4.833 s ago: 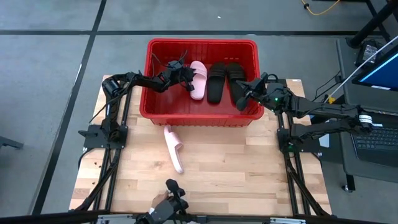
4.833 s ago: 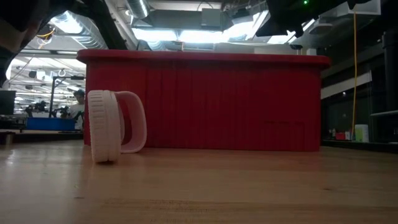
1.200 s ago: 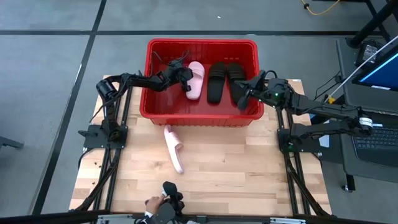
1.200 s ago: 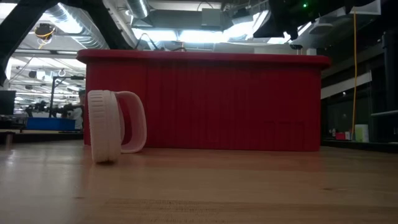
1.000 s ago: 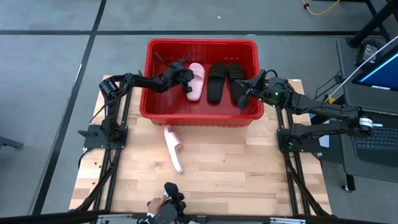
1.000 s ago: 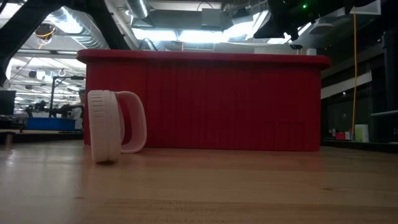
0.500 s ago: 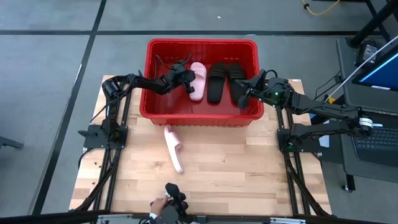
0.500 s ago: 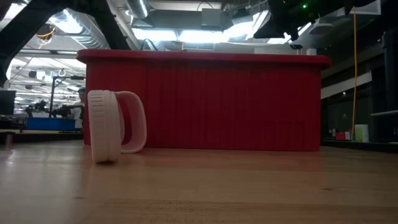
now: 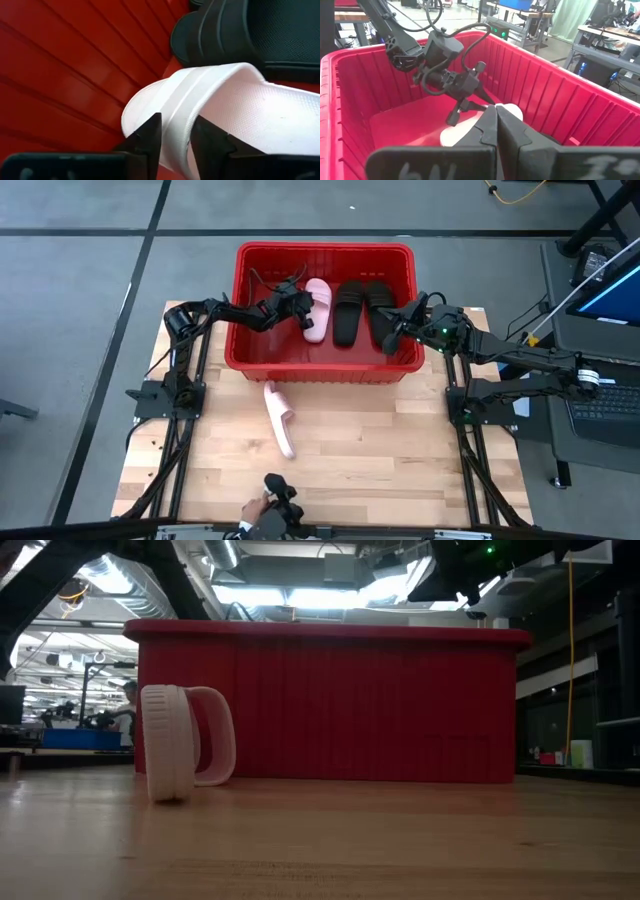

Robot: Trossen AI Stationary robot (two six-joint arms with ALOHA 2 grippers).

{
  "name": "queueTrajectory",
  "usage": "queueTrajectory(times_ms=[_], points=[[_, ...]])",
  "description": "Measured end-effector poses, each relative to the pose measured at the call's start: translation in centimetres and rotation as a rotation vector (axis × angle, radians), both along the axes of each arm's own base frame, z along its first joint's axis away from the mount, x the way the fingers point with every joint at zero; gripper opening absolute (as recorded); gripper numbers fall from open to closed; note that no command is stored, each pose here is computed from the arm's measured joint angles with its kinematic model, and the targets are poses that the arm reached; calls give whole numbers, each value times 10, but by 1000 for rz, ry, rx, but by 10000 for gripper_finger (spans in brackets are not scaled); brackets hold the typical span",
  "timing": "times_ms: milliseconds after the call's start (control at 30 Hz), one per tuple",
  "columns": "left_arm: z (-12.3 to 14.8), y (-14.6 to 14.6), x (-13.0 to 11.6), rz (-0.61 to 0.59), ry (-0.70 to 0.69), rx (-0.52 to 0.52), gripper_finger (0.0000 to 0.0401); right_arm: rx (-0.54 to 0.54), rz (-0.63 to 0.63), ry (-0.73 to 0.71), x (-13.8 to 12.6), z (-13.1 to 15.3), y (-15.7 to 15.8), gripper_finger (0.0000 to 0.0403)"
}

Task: Pick and place slides into bin
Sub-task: Put the right pink slide into the red bin

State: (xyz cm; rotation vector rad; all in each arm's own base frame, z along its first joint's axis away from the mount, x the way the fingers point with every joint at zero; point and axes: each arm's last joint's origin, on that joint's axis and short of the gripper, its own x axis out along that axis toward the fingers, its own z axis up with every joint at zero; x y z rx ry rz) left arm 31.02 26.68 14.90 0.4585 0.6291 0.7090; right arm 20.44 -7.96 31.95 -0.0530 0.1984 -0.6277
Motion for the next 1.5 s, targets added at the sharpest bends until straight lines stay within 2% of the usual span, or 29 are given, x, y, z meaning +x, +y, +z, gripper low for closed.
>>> queueTrajectory(times_ms=[267,633,1000,1200,1500], points=[[0,-1,0,16,-77,-68,124,0,1,-1,0,0,0,6],[-6,-4,-1,21,-26,-134,121,1,1,-1,0,0,0,6],[2,-4,-1,8,-53,-117,121,1,1,-1,0,0,0,6],[-1,-6,0,-20,-73,-176,121,4,22,-1,0,0,1,6],[5,-12,2,-38,-66,-172,121,9,29,9,0,-1,1,6]])
